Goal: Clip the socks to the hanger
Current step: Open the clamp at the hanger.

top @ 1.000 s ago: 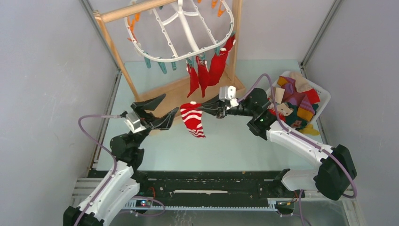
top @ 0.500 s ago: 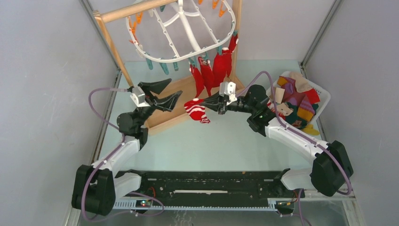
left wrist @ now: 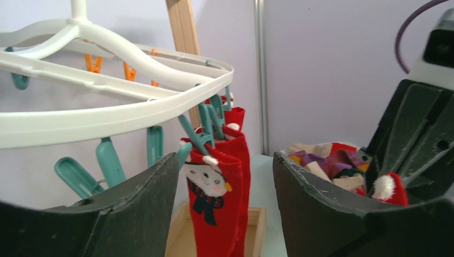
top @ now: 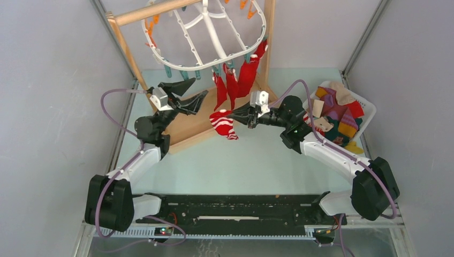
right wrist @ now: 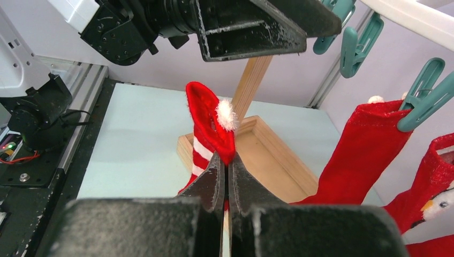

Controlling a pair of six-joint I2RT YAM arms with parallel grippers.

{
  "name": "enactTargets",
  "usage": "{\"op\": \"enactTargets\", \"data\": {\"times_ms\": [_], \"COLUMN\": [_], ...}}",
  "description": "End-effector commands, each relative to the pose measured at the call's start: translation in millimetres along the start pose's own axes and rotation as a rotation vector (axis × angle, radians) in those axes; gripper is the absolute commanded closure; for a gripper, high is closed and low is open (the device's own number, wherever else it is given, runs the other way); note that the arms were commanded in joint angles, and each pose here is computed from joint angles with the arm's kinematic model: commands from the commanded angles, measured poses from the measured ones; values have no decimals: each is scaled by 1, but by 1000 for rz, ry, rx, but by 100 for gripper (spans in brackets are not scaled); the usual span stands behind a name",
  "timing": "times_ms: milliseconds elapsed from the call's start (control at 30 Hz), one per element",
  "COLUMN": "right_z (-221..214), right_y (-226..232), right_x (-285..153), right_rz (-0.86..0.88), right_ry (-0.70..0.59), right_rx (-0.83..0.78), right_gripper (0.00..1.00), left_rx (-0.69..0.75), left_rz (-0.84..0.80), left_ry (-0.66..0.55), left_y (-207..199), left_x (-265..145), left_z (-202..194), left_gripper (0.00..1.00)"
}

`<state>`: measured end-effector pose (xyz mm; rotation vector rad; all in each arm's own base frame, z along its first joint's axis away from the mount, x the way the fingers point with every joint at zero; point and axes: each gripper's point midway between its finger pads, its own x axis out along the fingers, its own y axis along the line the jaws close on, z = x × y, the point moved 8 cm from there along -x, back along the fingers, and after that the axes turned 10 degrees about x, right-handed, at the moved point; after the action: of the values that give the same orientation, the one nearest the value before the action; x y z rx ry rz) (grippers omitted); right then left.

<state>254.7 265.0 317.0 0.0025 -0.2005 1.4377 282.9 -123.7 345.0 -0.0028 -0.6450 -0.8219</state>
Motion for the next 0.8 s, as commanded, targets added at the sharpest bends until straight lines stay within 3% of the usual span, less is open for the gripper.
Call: {"op": "enactTargets", "data": {"times_ms": [0, 300, 767], "right_z": [6, 5, 7], "right_y": [-4, -5, -5], "right_x": [1, 1, 0], "right_rz": [-13, -13, -16], "right_ry": [-35, -35, -39], "right_rx": [-12, -10, -14], "right_gripper": [100, 100, 100], "left_rx": [106, 130, 124], "left_rz": [57, 72, 53], "left_ry": [-3, 27, 15], "left_y": [17, 26, 36], "left_x": [8, 11, 26], "left_z": [12, 8, 5], "left_gripper": [31, 31, 42]}}
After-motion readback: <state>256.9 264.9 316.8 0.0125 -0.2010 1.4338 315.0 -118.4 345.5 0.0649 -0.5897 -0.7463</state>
